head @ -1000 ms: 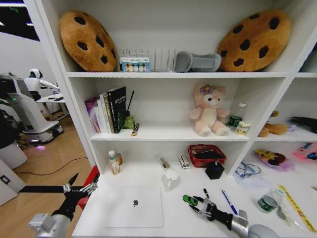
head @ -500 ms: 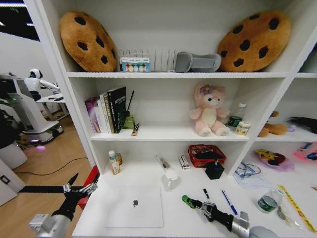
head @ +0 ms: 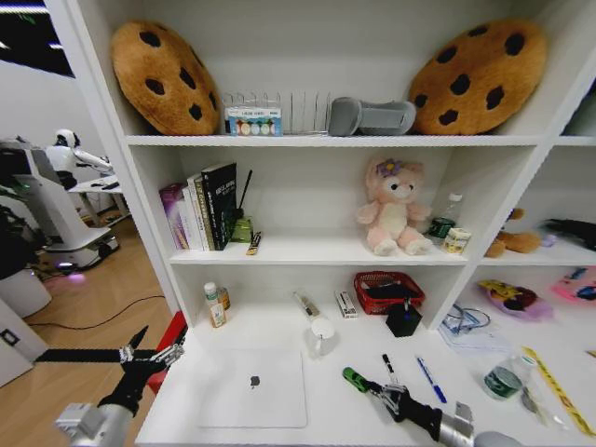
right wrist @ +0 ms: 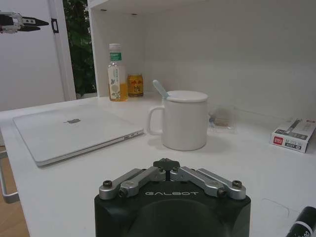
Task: Organize the objects on the table.
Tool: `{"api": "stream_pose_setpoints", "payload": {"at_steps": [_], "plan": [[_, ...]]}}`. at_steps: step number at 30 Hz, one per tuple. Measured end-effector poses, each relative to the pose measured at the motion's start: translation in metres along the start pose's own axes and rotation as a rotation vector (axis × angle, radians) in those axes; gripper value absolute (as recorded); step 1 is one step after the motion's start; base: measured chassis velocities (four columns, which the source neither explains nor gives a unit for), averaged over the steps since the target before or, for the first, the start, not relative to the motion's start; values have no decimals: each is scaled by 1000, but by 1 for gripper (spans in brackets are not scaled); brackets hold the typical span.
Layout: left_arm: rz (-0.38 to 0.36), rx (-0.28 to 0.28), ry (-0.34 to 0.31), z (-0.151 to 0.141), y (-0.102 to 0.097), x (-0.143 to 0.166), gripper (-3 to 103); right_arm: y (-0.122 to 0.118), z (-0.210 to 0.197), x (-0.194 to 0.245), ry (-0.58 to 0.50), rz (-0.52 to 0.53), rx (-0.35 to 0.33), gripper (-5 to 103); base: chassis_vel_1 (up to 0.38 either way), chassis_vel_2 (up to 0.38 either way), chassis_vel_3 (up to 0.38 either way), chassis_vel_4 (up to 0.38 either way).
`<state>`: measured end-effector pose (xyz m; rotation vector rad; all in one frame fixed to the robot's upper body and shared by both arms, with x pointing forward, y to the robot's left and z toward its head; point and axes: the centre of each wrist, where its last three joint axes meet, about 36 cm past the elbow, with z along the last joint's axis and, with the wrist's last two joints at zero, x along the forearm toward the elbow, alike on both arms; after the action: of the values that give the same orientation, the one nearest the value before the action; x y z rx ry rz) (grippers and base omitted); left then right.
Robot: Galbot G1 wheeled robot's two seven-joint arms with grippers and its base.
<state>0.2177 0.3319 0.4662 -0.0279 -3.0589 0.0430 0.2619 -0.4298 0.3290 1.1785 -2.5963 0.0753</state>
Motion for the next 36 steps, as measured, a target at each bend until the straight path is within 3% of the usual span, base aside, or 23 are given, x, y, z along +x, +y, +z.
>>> {"api": "stream_pose_setpoints", "payload": {"at_steps": [6, 8, 10, 16, 20, 23, 27, 34, 36], "plan": [[5, -2, -2, 0, -2, 0, 100, 3, -4, 6, -3, -1, 27, -1, 0, 0, 0, 0], [5, -4, 0, 1, -2, 1, 100, 5, -2, 7, -6, 17, 35, 5, 0, 0, 0, 0], [6, -5, 2, 2, -1, 1, 100, 6, -1, 6, -7, 25, 36, 5, 0, 0, 0, 0], [9, -6, 4, 3, -2, 2, 100, 16, 7, -2, -4, 59, 42, 33, 0, 0, 0, 0], [10, -6, 9, 4, -2, 2, 100, 18, 10, -3, 0, 73, 32, 44, 0, 0, 0, 0], [12, -4, 15, 7, -3, 2, 100, 21, 15, -2, 9, 94, 19, 60, 0, 0, 0, 0], [14, -5, 17, 8, -3, 2, 100, 22, 20, -2, 18, 102, 10, 65, 0, 0, 0, 0], [17, -12, 18, 11, 0, 2, 100, 28, 22, -20, 21, 92, -6, 96, 0, 0, 0, 0], [17, -12, 18, 11, 0, 3, 100, 28, 21, -22, 21, 91, -7, 96, 0, 0, 0, 0]]}}
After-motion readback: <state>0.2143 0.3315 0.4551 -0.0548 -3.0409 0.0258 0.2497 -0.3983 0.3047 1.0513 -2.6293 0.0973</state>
